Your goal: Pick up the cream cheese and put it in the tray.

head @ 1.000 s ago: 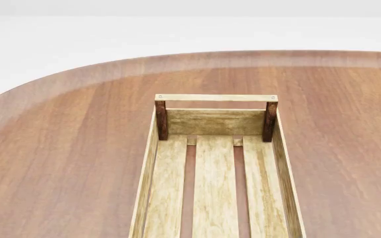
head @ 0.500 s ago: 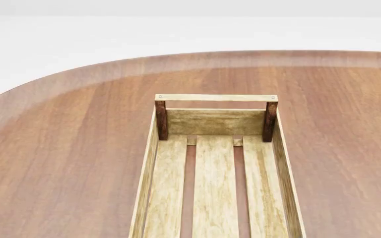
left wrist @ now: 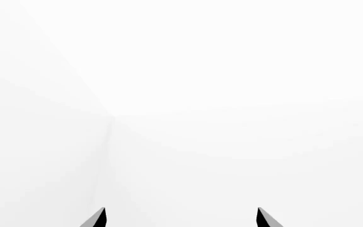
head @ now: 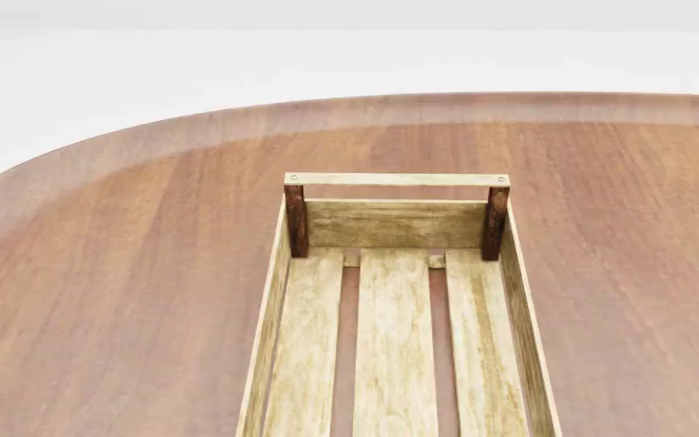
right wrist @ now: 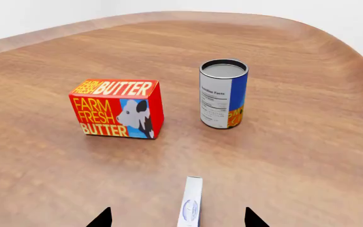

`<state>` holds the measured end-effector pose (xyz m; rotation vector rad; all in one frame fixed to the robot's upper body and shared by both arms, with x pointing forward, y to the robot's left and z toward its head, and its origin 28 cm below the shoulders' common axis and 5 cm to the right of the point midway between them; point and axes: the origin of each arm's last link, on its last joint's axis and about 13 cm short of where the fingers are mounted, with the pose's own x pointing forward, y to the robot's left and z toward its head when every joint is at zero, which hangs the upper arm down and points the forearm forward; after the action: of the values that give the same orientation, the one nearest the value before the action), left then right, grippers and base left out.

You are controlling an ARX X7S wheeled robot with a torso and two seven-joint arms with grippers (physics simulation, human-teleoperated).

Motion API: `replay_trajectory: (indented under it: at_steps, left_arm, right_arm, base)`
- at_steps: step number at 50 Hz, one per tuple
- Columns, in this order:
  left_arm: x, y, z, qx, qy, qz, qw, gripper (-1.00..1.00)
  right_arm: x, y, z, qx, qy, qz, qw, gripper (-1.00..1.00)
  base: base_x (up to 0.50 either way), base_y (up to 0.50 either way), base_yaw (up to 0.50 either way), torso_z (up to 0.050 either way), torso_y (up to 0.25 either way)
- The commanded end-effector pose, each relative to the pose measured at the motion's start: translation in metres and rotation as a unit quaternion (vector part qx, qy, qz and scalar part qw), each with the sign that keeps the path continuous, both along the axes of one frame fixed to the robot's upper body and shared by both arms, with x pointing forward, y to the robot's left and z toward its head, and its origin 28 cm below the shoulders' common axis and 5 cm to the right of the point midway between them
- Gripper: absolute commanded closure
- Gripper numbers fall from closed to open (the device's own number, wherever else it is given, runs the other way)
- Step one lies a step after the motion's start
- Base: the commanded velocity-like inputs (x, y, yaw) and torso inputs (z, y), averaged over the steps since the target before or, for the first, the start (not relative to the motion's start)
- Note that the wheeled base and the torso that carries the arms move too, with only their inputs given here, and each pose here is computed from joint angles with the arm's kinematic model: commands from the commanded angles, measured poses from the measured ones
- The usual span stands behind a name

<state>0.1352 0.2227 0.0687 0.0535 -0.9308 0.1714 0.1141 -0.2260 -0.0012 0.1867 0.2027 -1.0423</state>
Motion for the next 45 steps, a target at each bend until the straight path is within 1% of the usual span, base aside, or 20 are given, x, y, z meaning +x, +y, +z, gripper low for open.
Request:
replay_trajectory:
  at_steps: [1,22,45]
  left_arm:
    - [0.002,-0.001,-0.001,0.002,0.003,0.0,1.0,-1.0]
    - [0.002,-0.001,-0.002,0.004,0.004,0.0,1.0,-1.0]
    - [0.001,-0.002,-0.001,0.004,0.004,-0.001,1.0,-1.0]
  right_arm:
    - [0.001,-0.004,-0.004,0.019,-0.014,0.005,1.0,-1.0]
    - [-0.004,-0.013,-0.008,0.034,-0.021,-0.012,0.999,-1.0]
    - [0.001,-0.014,-0.016,0.044,-0.011,-0.01,0.999,-1.0]
  base:
    - [0.0,0.0,0.0,0.0,0.0]
    - [0.0,0.0,0.0,0.0,0.0]
    - [0.0,0.0,0.0,0.0,0.0]
